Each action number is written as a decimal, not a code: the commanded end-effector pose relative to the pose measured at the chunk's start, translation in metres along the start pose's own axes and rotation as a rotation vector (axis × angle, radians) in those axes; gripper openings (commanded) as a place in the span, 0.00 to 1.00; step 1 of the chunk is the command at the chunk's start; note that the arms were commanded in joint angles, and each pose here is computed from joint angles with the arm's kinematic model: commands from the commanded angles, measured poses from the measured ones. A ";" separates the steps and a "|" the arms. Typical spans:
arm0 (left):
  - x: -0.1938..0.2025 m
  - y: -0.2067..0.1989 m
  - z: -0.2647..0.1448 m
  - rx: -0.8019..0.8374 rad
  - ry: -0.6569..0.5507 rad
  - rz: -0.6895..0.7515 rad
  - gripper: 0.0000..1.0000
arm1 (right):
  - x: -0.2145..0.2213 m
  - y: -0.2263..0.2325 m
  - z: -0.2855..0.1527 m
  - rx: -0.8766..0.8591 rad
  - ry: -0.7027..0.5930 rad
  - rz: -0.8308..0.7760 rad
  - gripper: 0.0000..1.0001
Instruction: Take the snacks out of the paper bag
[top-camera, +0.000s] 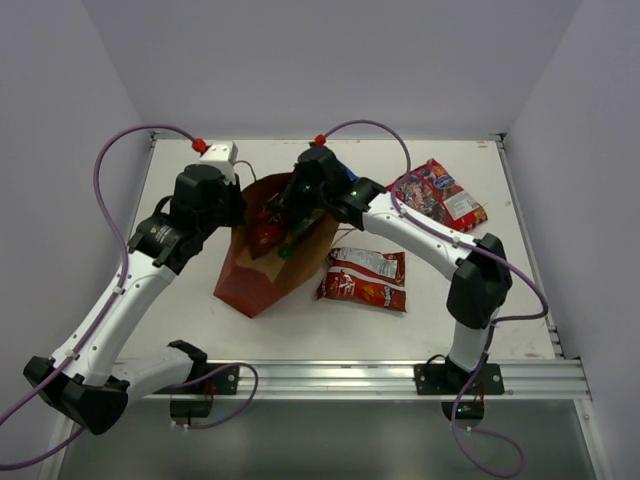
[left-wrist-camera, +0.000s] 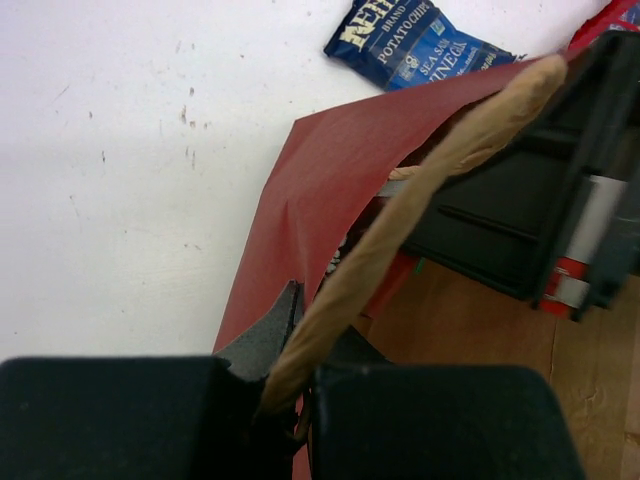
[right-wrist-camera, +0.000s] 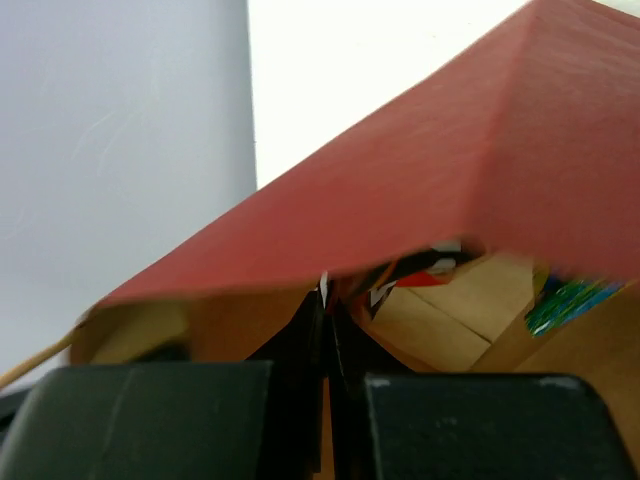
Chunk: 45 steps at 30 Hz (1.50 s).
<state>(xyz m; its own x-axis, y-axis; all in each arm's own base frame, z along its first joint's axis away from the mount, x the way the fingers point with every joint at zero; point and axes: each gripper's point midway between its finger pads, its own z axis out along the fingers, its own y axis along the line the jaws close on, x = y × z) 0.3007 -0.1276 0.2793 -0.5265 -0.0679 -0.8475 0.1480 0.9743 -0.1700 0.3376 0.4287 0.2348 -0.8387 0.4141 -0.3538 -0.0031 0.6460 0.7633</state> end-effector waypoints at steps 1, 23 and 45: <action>-0.023 0.000 -0.003 -0.008 -0.099 -0.034 0.00 | -0.024 0.052 -0.060 -0.159 -0.087 -0.059 0.00; -0.011 0.009 0.016 -0.069 -0.067 -0.020 0.00 | -0.083 0.191 -0.287 -0.650 -0.344 -0.391 0.00; -0.019 0.026 0.018 -0.143 -0.082 0.025 0.00 | -0.131 0.028 -0.343 -0.293 -0.627 -0.327 0.00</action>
<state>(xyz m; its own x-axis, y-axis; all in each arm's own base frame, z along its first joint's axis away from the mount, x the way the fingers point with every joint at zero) 0.3190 -0.1133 0.2589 -0.5288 -0.0406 -0.8478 0.0620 0.9943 -0.0863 0.2380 0.1837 0.5280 -0.3123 0.6010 -0.7357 -0.5136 0.5447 0.6630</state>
